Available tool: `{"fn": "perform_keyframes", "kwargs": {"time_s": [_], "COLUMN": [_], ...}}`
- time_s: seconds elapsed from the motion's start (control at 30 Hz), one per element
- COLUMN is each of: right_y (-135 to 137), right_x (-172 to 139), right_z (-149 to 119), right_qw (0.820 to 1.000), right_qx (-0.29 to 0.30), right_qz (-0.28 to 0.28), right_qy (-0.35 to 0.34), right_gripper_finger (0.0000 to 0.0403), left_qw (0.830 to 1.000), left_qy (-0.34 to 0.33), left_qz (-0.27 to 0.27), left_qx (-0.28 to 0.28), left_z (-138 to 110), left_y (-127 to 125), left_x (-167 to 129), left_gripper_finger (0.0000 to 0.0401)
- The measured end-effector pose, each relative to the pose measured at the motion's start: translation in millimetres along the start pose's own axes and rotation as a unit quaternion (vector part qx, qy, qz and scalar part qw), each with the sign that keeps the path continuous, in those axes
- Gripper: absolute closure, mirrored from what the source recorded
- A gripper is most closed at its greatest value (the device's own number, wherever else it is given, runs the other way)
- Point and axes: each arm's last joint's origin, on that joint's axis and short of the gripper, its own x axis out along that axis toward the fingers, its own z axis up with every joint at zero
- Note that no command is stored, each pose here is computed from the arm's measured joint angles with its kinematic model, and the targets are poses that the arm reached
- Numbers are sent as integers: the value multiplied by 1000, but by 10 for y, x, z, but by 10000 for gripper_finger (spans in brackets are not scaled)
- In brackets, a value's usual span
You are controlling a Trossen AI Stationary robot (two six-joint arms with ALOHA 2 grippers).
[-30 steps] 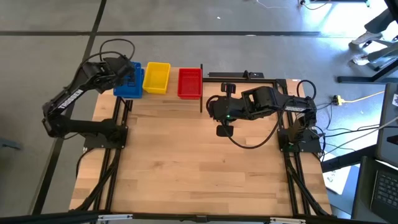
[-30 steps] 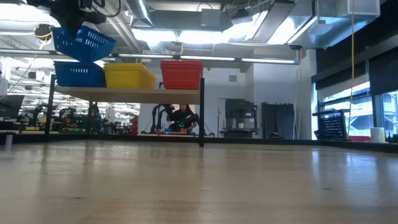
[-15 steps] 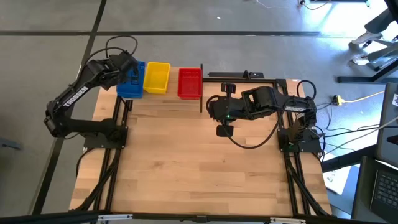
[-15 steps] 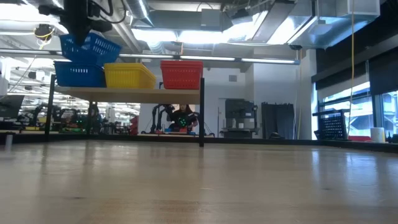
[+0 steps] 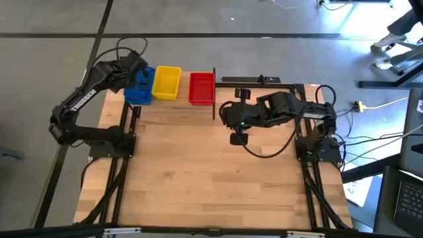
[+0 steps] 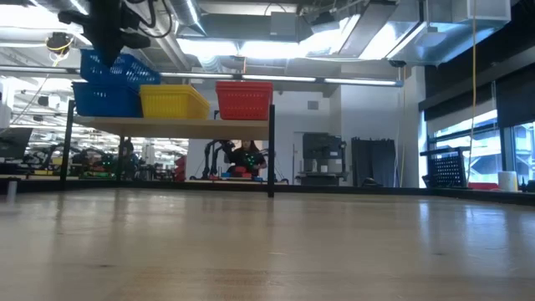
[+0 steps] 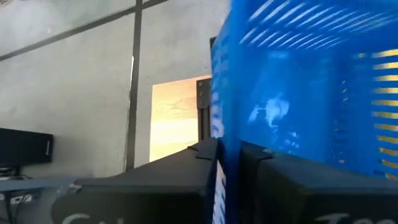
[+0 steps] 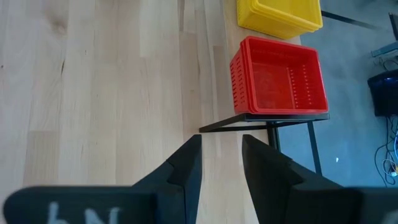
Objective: Stack baskets on shelf by color
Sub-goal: Stack the blue bin on top of the blue bins on the shelf, then return to Home Position
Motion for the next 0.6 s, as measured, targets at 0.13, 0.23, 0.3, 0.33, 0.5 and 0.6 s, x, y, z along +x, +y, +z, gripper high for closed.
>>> {"fn": "perform_keyframes", "kwargs": {"time_s": [0.13,0.23,0.3,0.33,0.5,0.6], "right_y": [0,0,-2,-4,-9,-19], "right_x": [0,0,0,0,-2,-6], "right_z": [0,0,0,0,0,-3], "right_qw": [1000,1000,1000,1000,1000,999], "right_qx": [0,0,0,-1,0,-3], "right_qz": [0,0,-4,-8,-14,-40], "right_qy": [0,0,0,0,0,2], "right_gripper_finger": [292,292,292,292,292,292], "left_qw": [1000,1000,1000,1000,998,995], "left_qy": [3,0,-7,-8,-2,0], "left_qz": [-3,3,14,16,-2,-43], "left_qx": [0,1,8,18,61,88], "left_z": [15,19,25,28,36,72], "left_y": [-32,-33,-27,-27,-24,-3], "left_x": [24,27,27,27,5,-70], "left_gripper_finger": [360,345,342,341,340,344]}}
